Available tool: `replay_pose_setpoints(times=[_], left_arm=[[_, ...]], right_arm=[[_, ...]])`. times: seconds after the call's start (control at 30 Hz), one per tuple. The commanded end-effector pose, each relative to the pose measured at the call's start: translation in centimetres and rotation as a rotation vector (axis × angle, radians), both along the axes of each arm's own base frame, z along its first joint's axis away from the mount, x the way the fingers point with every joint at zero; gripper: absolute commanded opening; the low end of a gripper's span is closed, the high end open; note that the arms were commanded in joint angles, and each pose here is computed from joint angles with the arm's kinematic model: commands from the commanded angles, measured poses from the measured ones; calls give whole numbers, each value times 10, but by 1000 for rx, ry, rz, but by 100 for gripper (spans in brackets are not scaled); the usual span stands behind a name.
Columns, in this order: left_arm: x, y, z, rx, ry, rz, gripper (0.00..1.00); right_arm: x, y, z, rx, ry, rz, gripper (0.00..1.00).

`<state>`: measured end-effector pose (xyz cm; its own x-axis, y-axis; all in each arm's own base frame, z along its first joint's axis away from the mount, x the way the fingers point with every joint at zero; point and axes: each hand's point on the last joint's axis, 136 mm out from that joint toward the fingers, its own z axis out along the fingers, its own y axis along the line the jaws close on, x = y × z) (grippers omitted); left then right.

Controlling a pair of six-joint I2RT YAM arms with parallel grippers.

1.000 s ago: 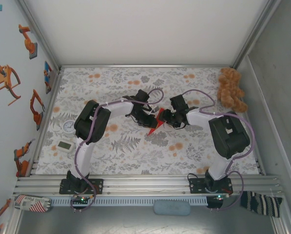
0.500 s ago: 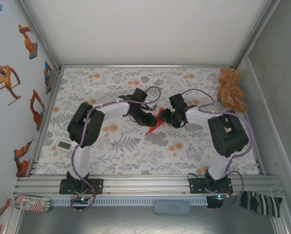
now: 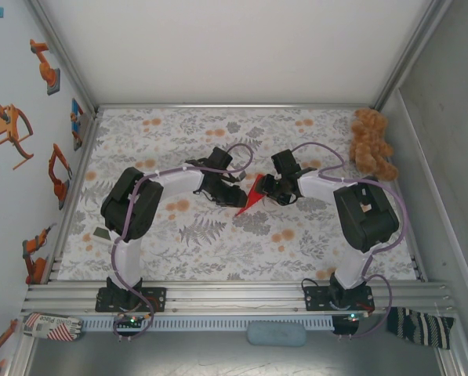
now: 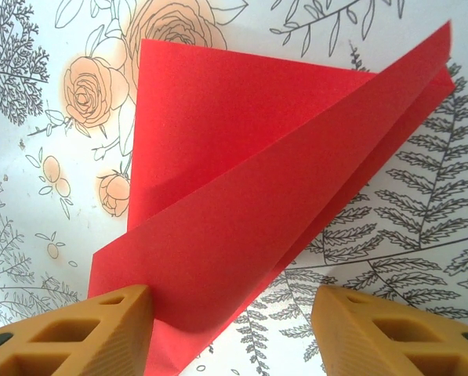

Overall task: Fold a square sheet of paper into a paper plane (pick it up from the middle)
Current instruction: Fold the wing for the fifth time at the center of the table.

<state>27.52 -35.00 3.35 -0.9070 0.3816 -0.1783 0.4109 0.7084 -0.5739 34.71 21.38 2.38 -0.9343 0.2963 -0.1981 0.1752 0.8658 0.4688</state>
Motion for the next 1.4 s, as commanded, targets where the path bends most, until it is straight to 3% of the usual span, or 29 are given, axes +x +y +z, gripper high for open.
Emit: replay_pose_setpoints(times=[0.0,1.37], left_arm=[[2,-3,8,-22,-8,14,31],[-15,16,-40,133,64,18,24]], right_arm=[[-14,-24,-44,-126,90,-39,57],[-19,-23,-59,-144,145,-8,57]])
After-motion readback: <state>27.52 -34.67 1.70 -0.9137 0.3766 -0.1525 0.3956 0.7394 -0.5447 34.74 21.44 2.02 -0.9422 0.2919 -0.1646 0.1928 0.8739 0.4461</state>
